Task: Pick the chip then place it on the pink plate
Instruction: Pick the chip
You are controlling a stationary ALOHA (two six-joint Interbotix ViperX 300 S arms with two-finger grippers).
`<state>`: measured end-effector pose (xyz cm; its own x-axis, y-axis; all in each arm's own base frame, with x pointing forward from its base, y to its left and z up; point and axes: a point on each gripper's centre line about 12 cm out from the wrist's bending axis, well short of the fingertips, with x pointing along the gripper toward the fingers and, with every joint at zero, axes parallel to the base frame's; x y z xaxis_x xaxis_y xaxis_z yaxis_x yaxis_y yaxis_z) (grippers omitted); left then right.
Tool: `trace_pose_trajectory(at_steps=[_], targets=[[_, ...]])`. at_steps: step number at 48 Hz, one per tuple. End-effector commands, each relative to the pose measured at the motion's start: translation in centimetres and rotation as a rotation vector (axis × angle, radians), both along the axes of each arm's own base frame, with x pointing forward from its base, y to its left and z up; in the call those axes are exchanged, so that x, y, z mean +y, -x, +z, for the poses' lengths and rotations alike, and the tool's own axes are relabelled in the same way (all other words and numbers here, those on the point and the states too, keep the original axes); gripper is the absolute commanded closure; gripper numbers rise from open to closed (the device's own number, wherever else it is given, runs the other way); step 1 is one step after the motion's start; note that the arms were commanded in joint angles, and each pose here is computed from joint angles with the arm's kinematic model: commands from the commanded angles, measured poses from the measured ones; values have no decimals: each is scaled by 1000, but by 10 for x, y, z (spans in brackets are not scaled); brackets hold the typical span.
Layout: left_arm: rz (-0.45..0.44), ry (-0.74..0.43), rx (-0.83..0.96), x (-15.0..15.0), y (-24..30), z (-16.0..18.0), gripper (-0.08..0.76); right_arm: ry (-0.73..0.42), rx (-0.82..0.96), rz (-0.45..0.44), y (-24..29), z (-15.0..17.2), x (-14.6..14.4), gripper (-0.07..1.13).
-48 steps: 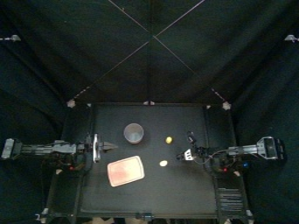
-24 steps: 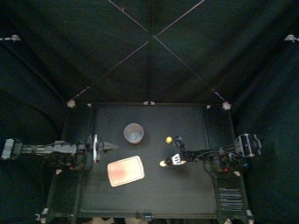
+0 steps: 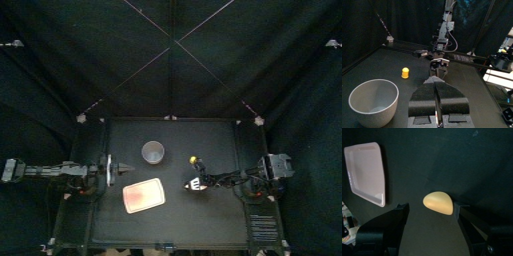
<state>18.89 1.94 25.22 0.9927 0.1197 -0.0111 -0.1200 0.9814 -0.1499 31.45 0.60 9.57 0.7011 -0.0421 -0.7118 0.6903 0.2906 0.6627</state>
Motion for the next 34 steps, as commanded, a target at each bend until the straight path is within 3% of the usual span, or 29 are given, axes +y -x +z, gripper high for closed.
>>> trace_pose_trajectory(at_steps=[1,10,25,34], targets=[[-4,2,-19,-1,-1,6,676,-1,-14,1,-7,3,1,55],[-3,1,-23,-1,0,7,676,-3,-6,13,-9,0,6,131],[-4,4,-22,-1,2,5,676,-5,4,33,-9,-1,12,481],[-4,4,-24,-1,2,5,676,-3,-10,40,-13,2,13,535]])
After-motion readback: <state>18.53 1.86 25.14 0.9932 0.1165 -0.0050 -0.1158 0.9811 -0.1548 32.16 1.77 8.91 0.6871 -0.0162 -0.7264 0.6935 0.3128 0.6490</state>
